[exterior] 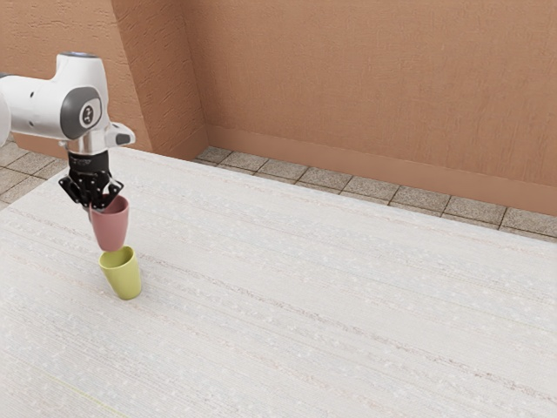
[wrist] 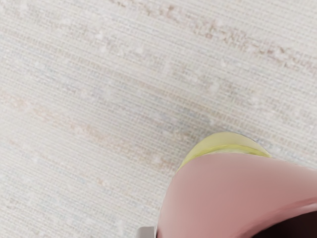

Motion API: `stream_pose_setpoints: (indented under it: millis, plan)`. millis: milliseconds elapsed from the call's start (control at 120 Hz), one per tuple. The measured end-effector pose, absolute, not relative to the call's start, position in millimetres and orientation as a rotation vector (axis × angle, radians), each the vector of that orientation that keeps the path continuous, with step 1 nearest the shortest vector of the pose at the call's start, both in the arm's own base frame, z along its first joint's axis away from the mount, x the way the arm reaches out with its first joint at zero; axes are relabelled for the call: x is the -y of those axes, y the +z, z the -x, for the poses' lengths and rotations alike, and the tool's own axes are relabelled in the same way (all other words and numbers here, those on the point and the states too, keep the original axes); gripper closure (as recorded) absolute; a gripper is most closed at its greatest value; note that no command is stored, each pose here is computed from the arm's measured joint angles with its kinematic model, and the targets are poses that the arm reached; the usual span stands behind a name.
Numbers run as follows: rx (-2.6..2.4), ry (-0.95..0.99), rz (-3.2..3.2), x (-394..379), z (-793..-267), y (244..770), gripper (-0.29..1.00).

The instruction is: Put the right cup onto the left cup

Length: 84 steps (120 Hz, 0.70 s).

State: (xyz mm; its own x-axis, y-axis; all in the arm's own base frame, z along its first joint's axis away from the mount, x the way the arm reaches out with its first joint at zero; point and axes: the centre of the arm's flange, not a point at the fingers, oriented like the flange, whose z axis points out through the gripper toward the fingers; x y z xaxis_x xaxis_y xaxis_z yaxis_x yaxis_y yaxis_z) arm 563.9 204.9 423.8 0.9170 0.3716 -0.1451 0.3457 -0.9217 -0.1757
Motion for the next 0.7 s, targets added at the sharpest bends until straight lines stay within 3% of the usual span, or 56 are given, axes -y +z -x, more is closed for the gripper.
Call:
stream_pose_setpoints:
  millis: [700]
  plan:
    - [0.494, 0.300, 2.965, -204, -558, 398, 0.79]
